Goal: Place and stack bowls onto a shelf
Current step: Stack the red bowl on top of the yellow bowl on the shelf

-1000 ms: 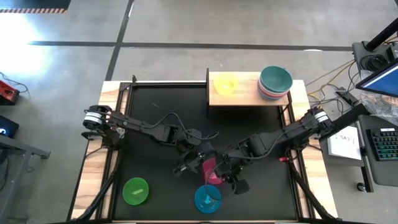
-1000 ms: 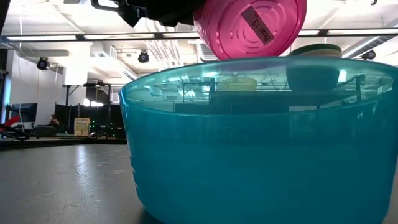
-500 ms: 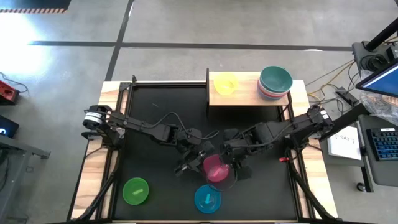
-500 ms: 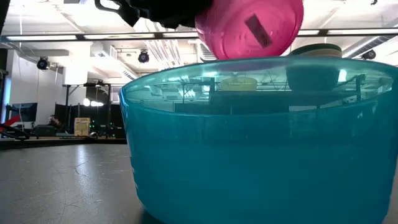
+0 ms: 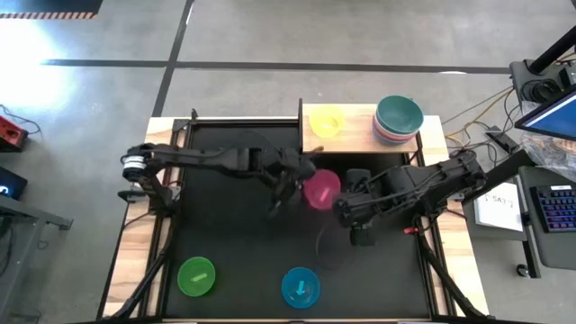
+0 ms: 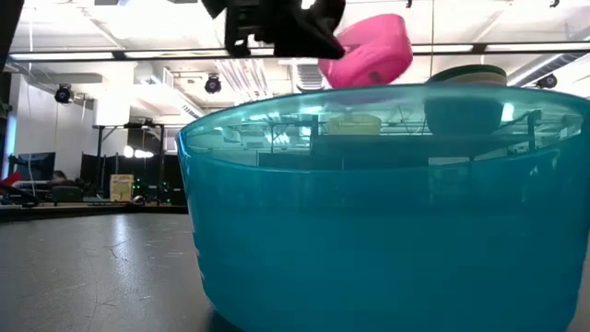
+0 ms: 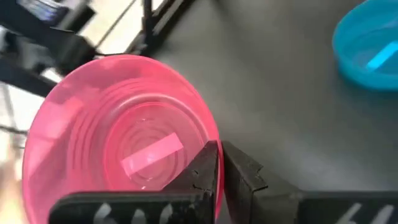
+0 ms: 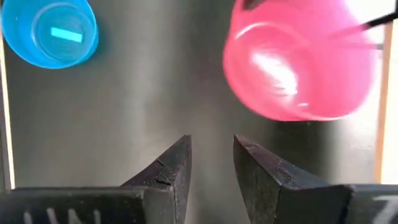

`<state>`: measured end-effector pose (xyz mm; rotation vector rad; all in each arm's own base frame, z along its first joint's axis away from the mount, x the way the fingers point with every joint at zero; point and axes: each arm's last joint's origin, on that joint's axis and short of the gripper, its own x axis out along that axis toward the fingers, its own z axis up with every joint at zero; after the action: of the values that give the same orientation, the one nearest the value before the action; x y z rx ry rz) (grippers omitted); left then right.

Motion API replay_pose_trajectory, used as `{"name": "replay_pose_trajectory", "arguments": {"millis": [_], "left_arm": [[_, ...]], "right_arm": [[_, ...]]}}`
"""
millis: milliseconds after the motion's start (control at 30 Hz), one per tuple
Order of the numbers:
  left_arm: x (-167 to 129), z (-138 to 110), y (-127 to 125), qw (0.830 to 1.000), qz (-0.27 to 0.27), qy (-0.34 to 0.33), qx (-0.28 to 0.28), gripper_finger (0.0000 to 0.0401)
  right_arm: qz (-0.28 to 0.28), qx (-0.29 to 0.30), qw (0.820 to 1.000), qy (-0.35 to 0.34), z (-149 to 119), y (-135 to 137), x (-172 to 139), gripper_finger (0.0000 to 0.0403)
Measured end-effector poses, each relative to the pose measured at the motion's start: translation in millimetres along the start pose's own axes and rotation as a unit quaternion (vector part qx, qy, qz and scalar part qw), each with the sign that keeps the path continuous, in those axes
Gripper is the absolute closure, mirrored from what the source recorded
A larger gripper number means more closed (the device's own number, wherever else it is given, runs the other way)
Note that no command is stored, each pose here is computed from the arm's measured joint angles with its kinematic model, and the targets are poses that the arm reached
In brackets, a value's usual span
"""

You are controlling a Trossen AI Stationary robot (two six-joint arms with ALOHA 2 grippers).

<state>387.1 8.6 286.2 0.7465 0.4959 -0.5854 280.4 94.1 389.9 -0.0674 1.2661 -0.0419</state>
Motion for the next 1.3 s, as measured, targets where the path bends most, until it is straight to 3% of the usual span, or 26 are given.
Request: {"name": "replay_pose_trajectory", "arguments": {"millis": [133,333,533,767,900,1133,1300], "left_arm": [[-25.4,-7.3,32.8,0.999,0.045,0.010,0.002,0.0401],[-66.6,-42.8,80.2,0.990,0.134,0.034,-0.024,0.0401],[-77.6,-79.0,108.7,0.980,0.189,0.036,-0.055,0.0401],[-63.9,-103.2,130.7,0.976,0.194,0.043,-0.090,0.0401],[-57.6,-108.2,146.4,0.971,0.184,0.063,-0.142,0.0401],[-50.9,-118.8,165.6,0.962,0.115,0.121,-0.216,0.0401],[-43.5,-126.1,174.6,0.954,0.110,0.126,-0.250,0.0401]], "right_arm": [[-0.006,-0.016,1.000,0.007,-9.6,-4.1,-4.6,0.0296],[-0.028,-0.040,0.999,-0.005,-27.1,-12.4,-13.2,0.0298],[-0.066,-0.034,0.997,-0.032,-40.4,-19.8,-16.4,0.0296],[-0.070,-0.031,0.996,-0.035,-46.1,-22.7,-12.2,0.0300],[-0.072,-0.036,0.996,-0.028,-49.1,-22.6,-6.2,0.0298],[-0.077,-0.063,0.995,-0.004,-55.0,-22.4,5.0,0.0302],[-0.077,-0.065,0.995,-0.003,-57.0,-23.1,4.7,0.0302]]}}
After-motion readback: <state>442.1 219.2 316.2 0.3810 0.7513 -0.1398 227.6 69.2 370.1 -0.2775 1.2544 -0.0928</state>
